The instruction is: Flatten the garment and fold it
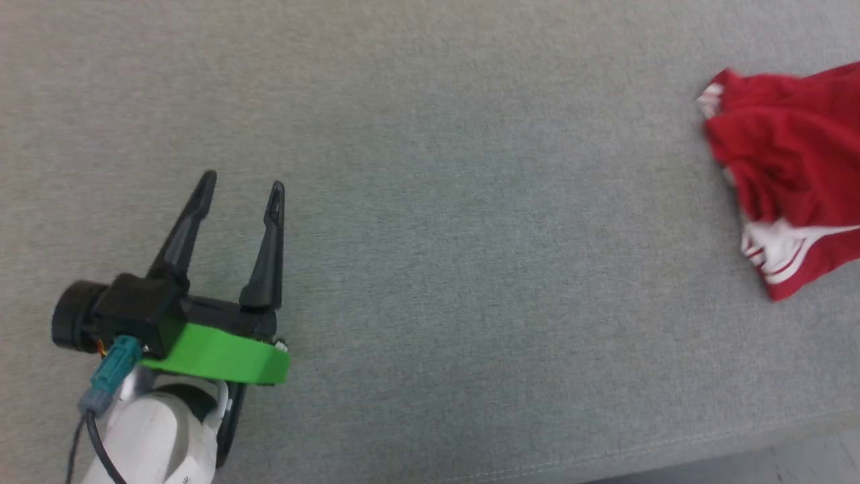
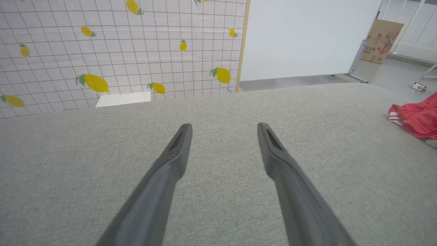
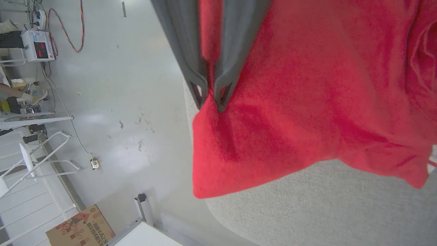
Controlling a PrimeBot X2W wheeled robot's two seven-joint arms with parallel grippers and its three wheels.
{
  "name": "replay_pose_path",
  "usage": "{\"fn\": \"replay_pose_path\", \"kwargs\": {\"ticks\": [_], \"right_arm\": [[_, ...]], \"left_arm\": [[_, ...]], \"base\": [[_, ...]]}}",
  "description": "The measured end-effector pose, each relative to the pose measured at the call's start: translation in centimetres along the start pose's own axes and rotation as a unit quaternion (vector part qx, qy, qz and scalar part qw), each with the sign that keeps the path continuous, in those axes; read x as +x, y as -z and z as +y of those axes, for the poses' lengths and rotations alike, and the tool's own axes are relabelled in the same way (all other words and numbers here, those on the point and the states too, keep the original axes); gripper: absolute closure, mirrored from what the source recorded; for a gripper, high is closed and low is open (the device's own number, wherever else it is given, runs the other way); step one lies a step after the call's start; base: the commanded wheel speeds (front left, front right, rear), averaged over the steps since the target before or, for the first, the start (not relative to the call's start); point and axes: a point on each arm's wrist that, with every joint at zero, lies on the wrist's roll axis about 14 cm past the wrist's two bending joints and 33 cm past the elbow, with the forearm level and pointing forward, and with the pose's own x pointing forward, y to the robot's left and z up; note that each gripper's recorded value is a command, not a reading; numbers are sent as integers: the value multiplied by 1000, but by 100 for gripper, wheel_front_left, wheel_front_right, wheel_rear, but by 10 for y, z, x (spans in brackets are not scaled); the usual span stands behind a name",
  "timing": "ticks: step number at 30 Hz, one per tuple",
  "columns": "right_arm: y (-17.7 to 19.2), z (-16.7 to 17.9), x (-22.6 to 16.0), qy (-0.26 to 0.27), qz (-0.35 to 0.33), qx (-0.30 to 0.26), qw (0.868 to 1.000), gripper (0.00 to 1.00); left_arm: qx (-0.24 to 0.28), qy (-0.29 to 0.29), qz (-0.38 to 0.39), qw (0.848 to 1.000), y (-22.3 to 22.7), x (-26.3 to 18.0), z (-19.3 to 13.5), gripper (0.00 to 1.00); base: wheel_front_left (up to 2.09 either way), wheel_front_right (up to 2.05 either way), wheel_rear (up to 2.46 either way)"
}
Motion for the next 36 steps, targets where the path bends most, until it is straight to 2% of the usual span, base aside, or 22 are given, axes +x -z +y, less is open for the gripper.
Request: {"fn": "replay_pose_path", "kwargs": {"ticks": [5,10,25,26,27,36], "right_arm": [[9,-37,10,53,10,-41,998,100],[14,-52,21,80,12,-74,994,100],[69,-53,51,103,69,-86,989,100],[72,-53,52,103,70,-86,988,54],[74,-52,52,104,70,-85,988,0],[87,-55,51,110,73,-70,989,0]], "left_arm": [[5,26,-1,1000,4,19,-7,0],[2,45,10,999,16,33,-12,0],[2,70,46,996,58,54,-14,0],[2,71,47,996,59,55,-14,0],[2,71,49,996,61,55,-14,0],[8,44,8,999,44,57,-5,0]], "base": [[0,0,0],[0,0,0],[0,0,0],[0,0,0],[0,0,0],[0,0,0]]}}
